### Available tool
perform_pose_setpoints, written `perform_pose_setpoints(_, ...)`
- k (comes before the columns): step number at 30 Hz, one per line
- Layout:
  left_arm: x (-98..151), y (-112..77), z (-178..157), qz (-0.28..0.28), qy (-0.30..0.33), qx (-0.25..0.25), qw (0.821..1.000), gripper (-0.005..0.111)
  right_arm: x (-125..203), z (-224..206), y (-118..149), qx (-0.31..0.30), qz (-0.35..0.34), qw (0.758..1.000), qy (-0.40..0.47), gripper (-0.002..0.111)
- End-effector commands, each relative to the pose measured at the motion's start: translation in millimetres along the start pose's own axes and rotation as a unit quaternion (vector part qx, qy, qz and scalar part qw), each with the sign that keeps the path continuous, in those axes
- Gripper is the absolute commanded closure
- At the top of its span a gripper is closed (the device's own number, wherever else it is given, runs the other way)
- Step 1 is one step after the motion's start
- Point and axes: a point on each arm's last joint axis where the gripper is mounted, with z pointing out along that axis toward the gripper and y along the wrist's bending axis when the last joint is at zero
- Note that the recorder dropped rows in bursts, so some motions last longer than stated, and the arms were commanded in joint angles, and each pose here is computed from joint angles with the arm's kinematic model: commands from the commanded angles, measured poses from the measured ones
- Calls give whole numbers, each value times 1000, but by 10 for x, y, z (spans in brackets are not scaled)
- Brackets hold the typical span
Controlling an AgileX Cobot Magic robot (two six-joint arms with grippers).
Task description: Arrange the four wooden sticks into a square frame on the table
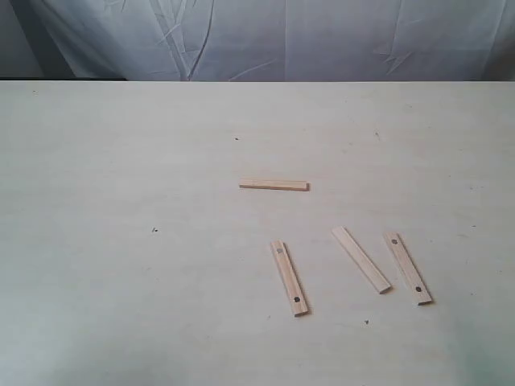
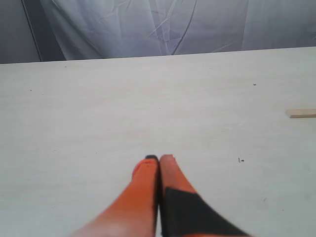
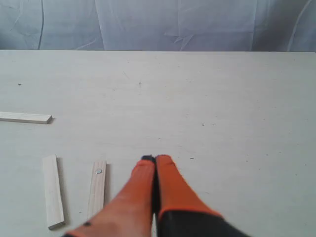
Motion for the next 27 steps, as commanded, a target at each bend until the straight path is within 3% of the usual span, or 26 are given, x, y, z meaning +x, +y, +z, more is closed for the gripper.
perform_pose_setpoints(1,-1,2,1,2,-8,-1,1000,107,-7,-3,-1,2,0,1000,-7,108)
perform_pose_setpoints(27,-1,2,1,18,-8,1,1000,107,-7,-3,-3,3,-3,1000,-7,108)
